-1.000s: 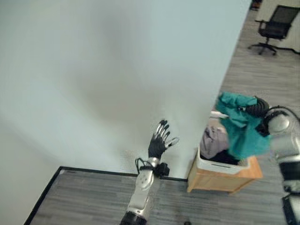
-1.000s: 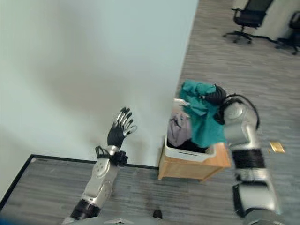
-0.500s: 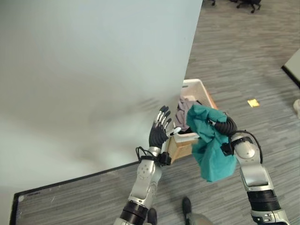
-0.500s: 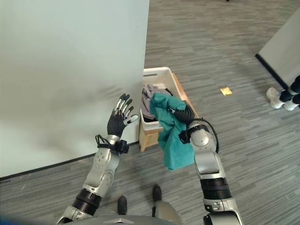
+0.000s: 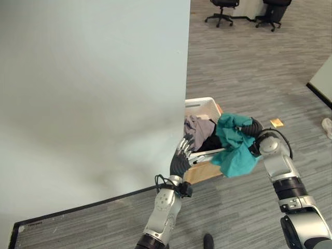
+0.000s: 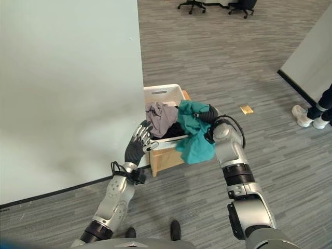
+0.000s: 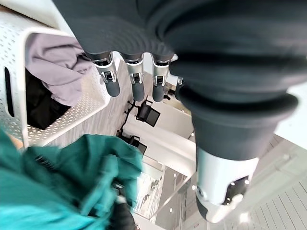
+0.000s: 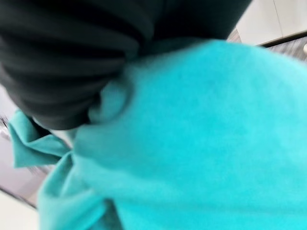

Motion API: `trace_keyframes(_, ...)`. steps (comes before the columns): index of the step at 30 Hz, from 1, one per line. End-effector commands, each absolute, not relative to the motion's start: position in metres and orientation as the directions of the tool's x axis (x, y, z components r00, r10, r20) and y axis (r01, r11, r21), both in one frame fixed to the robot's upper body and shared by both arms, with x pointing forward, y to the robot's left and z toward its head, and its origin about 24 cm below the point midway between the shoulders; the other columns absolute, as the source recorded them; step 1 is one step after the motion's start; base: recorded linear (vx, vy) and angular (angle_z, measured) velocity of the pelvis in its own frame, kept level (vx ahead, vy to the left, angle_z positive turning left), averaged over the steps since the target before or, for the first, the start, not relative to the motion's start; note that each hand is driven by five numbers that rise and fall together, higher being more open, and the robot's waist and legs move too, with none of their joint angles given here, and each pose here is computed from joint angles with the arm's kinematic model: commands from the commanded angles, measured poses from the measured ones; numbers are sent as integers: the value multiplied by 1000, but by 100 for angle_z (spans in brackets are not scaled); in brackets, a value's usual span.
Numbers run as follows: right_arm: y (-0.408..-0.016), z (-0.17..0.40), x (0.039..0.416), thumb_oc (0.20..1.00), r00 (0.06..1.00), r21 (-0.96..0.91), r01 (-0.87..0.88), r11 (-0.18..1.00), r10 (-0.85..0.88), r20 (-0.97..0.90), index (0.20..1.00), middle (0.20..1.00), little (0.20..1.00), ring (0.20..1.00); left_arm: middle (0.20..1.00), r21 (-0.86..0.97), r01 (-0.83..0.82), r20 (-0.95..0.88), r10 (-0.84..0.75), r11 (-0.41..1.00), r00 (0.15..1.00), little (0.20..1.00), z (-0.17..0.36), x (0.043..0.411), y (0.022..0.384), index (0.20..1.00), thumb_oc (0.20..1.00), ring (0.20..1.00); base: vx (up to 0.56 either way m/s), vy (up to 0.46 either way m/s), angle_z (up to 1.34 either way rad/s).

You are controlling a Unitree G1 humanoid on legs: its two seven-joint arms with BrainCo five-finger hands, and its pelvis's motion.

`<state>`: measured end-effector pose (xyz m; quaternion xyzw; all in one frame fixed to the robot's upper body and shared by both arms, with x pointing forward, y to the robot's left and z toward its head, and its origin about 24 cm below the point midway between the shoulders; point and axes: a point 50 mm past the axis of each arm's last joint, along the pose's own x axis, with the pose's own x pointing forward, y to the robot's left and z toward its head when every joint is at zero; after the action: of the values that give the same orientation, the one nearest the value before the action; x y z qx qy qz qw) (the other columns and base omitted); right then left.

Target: Pick up bed clothes into laundry basket.

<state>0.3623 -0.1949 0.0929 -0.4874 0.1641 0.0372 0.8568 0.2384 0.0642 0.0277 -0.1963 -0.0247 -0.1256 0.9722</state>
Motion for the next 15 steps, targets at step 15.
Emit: trace_keyframes(15,-155,314,411,200,971,-930,184,-318,-87,222,200,200,200,200,1000,-356,384,330,-270,852,905,1000,77,261,50,1000,1000,1000,-30,-40,6)
